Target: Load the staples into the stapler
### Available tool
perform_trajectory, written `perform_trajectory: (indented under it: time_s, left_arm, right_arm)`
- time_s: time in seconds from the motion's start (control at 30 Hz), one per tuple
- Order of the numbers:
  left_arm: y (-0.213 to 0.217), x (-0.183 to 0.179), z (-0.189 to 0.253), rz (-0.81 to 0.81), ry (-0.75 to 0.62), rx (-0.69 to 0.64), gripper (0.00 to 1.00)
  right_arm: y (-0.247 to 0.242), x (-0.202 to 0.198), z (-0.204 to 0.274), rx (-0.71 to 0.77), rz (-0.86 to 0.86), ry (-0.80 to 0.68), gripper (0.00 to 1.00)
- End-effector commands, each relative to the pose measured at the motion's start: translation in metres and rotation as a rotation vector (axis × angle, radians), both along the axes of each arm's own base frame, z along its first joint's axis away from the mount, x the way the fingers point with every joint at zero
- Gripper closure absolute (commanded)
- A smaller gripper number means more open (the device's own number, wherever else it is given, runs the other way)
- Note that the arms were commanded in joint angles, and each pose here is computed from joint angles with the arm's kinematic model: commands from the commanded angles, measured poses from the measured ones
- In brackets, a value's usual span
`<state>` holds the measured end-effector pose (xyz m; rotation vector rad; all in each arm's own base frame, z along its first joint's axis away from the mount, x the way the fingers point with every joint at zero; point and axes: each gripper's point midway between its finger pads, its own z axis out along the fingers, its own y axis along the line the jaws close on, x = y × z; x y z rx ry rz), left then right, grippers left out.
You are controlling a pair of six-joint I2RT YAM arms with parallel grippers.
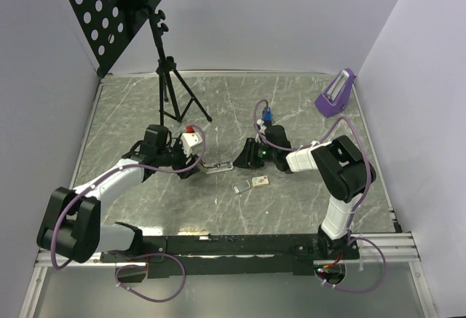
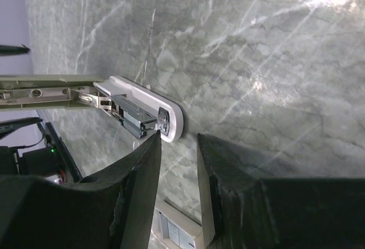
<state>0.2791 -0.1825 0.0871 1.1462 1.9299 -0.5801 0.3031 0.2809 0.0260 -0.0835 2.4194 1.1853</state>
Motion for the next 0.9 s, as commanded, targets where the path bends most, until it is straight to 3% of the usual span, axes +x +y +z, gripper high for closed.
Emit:
perform_trajectory:
  time_s: [0.0,0.57,0.87]
  left_arm:
    - [-0.015,0.001,0.014,-0.091,-0.013,-0.052,0.36]
    - [-0.033,-0.010,0.002,-0.151,0.040,-0.030,0.59]
    - [-0.038,-0.014,-0.001,-0.161,0.054,0.003,0.84]
  right_arm:
    - [0.004,0.014,0.004,0.025,-0.001,-0.033,0.61]
    - [0.007,0.015,-0.014,0.003,0.017,-0.007,0.66]
    - [0.010,0.011,-0.013,0.014,0.046,-0.012,0.68]
